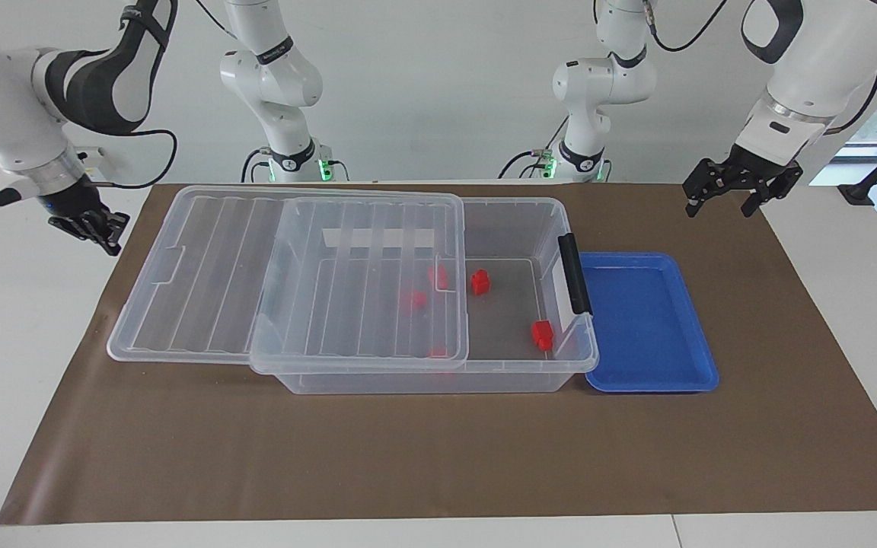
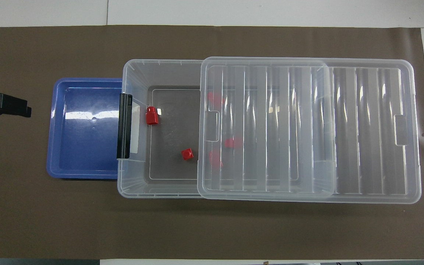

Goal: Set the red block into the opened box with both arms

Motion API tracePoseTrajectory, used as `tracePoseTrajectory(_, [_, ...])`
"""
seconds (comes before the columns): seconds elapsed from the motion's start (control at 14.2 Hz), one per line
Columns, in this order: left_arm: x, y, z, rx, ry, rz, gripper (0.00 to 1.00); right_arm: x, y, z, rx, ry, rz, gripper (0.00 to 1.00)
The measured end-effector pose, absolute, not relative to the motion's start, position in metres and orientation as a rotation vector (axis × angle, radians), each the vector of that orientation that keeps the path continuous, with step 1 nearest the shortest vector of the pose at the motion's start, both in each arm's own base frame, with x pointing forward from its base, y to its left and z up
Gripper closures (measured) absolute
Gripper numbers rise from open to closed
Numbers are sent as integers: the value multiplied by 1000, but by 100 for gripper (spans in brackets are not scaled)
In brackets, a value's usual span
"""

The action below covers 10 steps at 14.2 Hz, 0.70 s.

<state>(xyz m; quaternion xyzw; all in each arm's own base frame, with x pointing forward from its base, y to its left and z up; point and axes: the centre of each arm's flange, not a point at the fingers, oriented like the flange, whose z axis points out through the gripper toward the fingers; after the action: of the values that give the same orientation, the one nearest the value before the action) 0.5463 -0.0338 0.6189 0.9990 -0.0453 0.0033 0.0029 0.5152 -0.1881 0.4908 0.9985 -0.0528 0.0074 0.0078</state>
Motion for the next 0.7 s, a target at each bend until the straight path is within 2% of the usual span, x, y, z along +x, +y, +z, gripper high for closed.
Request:
tracePoseTrajectory(0.28, [546, -36, 615, 3132, -148, -3, 0, 530, -160, 480, 3127, -78, 17, 99])
tracePoseTrajectory(0.7, [546, -36, 615, 3132, -147, -3, 0, 532, -157, 478, 3140, -78, 19, 99])
